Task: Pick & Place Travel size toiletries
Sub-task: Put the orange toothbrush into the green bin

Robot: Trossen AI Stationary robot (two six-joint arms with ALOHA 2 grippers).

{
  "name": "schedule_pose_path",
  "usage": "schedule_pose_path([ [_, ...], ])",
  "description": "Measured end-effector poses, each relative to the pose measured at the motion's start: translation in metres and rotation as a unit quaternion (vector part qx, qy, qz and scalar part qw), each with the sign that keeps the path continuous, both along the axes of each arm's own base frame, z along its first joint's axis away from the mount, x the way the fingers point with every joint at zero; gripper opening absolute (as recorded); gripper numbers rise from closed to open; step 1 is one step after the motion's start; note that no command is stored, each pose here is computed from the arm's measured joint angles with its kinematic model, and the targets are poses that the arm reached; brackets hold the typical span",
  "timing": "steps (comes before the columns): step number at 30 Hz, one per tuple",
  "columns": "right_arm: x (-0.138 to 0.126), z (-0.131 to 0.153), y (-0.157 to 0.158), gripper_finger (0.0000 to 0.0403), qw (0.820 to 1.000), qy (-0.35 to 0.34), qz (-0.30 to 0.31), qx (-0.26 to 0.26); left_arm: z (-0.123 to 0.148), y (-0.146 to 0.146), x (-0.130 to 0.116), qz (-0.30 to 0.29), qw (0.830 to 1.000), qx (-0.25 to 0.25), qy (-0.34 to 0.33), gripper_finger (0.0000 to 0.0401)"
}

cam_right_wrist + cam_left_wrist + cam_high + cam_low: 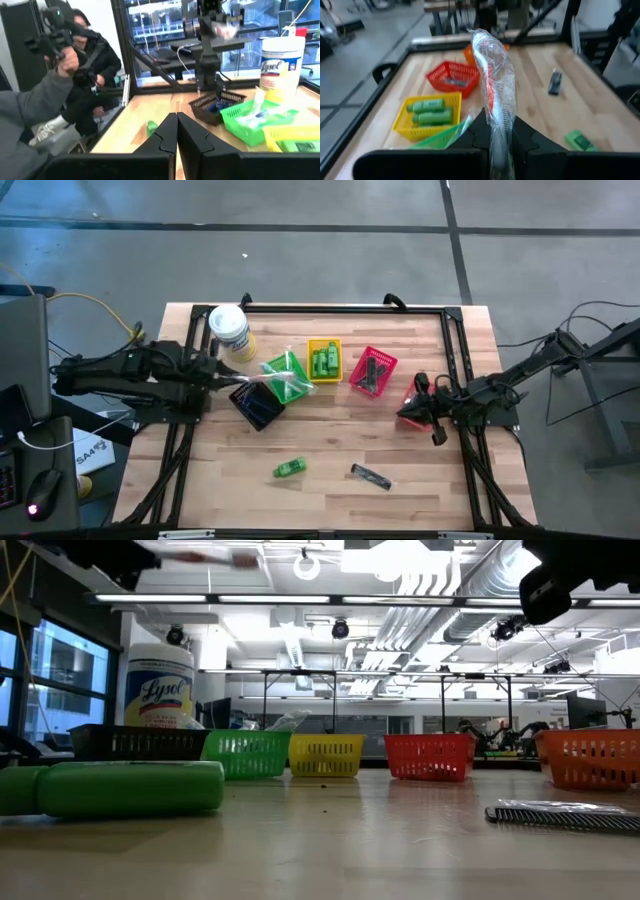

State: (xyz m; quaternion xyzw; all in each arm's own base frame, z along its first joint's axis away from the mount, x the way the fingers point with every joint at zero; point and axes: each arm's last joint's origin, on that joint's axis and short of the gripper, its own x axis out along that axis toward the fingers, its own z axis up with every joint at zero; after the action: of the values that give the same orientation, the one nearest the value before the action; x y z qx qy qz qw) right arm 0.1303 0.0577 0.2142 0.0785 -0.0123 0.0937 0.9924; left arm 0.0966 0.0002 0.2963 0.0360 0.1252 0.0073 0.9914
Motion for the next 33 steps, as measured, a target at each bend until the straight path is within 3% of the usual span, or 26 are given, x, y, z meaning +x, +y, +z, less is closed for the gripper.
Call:
schedule_pose_path([
  [10,-0.022,-0.001,-0.025,0.0002,0.998,0.022,-0.050,0.007,0.005,-0.001,-0.009,-0.017,0.999,0.004,-0.035,0.0019],
  [18,-0.032,0.002,-0.037,0.0002,1.000,-0.005,-0.022,0.012,0.013,-0.004,-0.010,-0.073,0.994,0.018,-0.075,0.0019],
  [24,-0.032,-0.014,-0.041,0.0002,1.000,0.001,-0.025,0.003,0.015,-0.005,-0.010,-0.100,0.989,0.050,-0.091,0.0019],
  [33,-0.033,-0.030,-0.042,0.0002,1.000,0.004,-0.027,0.014,0.019,-0.005,-0.044,-0.095,0.981,0.059,-0.156,0.0019],
])
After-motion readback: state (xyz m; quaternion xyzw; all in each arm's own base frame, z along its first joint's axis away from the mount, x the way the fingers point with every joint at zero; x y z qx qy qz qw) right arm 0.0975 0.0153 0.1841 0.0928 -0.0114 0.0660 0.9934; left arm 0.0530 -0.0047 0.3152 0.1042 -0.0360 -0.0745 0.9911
